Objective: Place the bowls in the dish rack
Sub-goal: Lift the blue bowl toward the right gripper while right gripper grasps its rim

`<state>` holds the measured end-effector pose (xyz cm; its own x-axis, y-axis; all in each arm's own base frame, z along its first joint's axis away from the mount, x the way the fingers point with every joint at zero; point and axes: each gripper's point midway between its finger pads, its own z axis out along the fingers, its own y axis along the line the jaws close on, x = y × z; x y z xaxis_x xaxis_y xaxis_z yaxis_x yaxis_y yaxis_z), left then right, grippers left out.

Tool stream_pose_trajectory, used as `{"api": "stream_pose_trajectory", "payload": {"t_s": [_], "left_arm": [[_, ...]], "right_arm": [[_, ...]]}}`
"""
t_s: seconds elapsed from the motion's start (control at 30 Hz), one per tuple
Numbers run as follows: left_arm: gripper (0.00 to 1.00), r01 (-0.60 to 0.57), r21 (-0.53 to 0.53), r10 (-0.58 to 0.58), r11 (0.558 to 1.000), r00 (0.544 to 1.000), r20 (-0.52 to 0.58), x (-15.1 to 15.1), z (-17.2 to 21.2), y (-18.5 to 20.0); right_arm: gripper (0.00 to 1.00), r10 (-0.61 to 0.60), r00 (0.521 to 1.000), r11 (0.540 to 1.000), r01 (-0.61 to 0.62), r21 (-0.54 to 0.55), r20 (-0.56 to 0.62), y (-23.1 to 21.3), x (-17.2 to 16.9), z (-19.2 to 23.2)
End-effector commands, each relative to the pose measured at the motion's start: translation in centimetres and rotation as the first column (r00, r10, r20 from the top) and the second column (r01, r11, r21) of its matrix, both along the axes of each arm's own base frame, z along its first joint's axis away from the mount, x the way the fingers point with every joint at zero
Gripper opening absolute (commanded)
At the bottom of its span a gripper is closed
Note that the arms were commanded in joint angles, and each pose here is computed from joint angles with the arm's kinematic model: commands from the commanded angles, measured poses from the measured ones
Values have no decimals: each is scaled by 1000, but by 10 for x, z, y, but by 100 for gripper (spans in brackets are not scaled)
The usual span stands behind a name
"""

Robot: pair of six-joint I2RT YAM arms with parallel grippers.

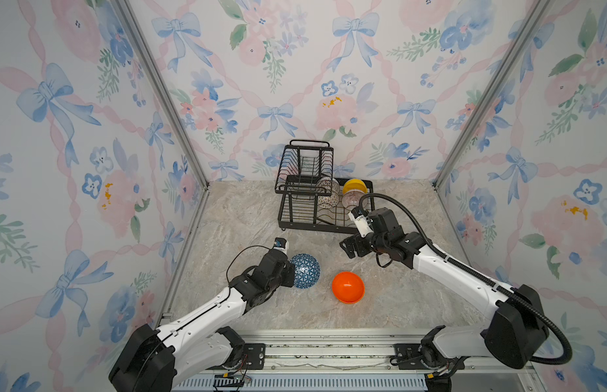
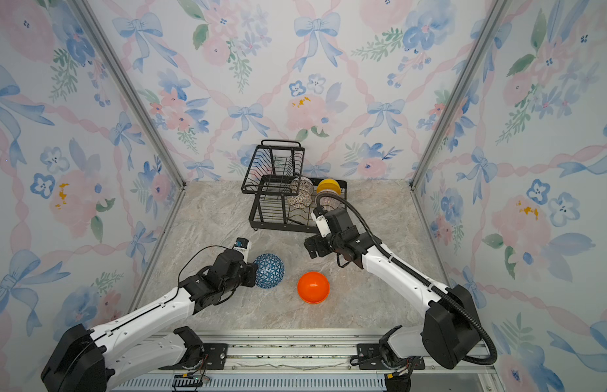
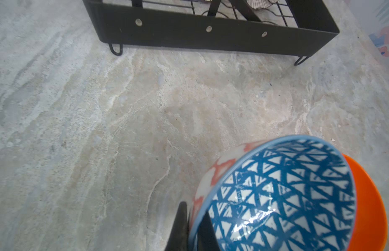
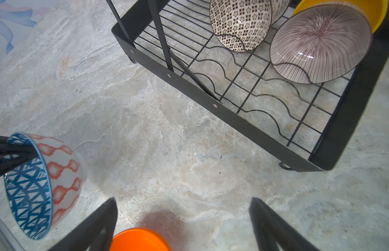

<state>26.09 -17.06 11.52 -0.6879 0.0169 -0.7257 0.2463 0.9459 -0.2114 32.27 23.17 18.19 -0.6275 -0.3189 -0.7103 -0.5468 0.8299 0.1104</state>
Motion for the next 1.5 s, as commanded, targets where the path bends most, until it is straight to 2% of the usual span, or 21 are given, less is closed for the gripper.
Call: {"api": "stream_pose_trajectory", "payload": {"t_s": [0.0, 0.17, 0.43, 0.73, 0.77, 0.87, 1.23, 1.47], "left_arm": [[0, -55, -2, 55, 998, 990, 129, 17, 38, 1], [0, -83, 12, 80, 996, 980, 182, 24, 54, -1], [0, -53, 14, 49, 998, 974, 221, 34, 68, -21], [0, -9, 21, 3, 1000, 972, 235, 41, 72, -39], [0, -4, 0, 4, 1000, 967, 256, 45, 86, -44], [0, 8, -8, -6, 1000, 963, 268, 47, 91, -49], [0, 36, -10, -32, 999, 958, 284, 49, 96, -57], [0, 36, -13, -30, 999, 957, 289, 49, 97, -56]], "right_arm": [[97, 30, 999, 999, -30, 34, 15, 9, -8, 19], [97, 64, 997, 996, -66, 67, 34, 22, -13, 28], [97, 112, 993, 983, -118, 139, 45, 43, -21, 42], [97, 147, 989, 975, -147, 167, 13, 68, -24, 34], [97, 149, 989, 974, -149, 170, 11, 70, -24, 33], [100, 149, 989, 974, -147, 170, 3, 74, -23, 30], [78, 149, 987, 978, -138, 153, -57, 83, -18, 16], [58, 159, 985, 978, -147, 151, -72, 87, -17, 11]]}}
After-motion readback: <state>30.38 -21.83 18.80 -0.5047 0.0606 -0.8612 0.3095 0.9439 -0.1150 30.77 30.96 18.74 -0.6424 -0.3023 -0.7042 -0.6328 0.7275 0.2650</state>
